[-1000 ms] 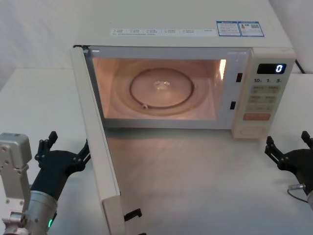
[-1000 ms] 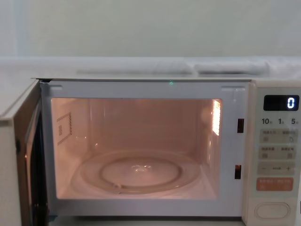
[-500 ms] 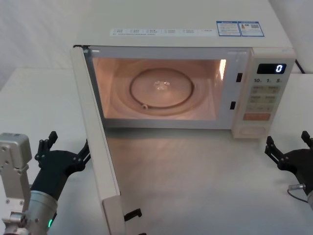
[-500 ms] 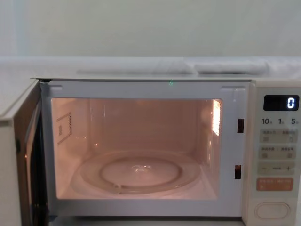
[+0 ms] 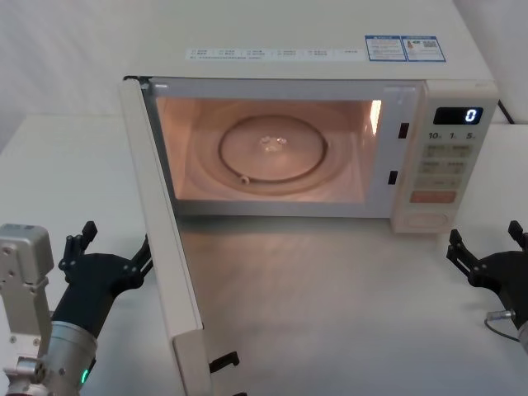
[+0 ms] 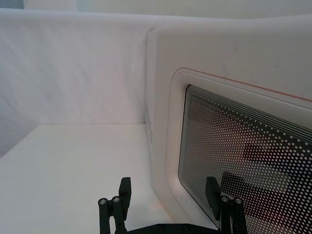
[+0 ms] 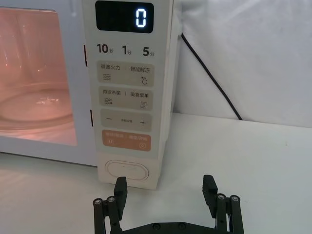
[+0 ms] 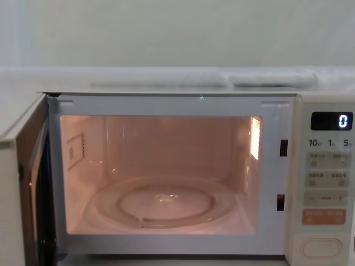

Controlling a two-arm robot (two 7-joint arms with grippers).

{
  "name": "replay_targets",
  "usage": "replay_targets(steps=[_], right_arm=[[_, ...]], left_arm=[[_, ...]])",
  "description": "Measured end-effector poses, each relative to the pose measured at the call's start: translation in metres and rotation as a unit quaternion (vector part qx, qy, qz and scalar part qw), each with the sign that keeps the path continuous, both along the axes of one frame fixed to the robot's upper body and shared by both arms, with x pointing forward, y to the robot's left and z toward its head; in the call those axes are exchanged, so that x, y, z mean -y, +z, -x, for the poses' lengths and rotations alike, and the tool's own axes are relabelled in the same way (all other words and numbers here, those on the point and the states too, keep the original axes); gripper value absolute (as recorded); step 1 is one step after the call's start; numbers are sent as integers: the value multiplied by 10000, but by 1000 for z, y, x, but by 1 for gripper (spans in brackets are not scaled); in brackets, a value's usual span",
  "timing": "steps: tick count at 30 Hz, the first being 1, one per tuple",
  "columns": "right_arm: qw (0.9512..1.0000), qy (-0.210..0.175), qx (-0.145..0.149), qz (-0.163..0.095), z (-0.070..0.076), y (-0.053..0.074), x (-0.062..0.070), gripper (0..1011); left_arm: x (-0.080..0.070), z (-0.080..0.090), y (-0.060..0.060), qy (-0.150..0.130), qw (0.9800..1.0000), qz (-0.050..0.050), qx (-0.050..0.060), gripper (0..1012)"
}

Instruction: Press the button to open the microwave door with one hand; close the microwave door with the other hand.

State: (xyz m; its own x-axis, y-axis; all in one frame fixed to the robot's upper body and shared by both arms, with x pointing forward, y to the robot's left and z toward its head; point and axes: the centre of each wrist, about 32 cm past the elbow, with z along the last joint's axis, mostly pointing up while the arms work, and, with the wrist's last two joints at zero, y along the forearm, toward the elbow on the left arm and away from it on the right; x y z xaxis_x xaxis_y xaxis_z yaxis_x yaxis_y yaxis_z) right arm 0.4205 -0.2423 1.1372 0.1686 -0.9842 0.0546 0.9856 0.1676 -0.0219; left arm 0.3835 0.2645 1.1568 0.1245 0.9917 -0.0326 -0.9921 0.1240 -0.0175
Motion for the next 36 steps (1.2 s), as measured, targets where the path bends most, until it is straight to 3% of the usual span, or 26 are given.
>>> replay_targets(steps=[14, 24, 30, 36], right_arm=[[10000, 0, 0, 0, 0, 0, 0, 1002], [10000, 0, 0, 0, 0, 0, 0, 1002], [10000, 0, 0, 0, 0, 0, 0, 1002], [10000, 0, 0, 0, 0, 0, 0, 1002]], left_arm=[[0, 0, 0, 0, 10000, 0, 0, 993], [0, 0, 0, 0, 10000, 0, 0, 770], [0, 0, 0, 0, 10000, 0, 0, 533], [0, 0, 0, 0, 10000, 0, 0, 359]])
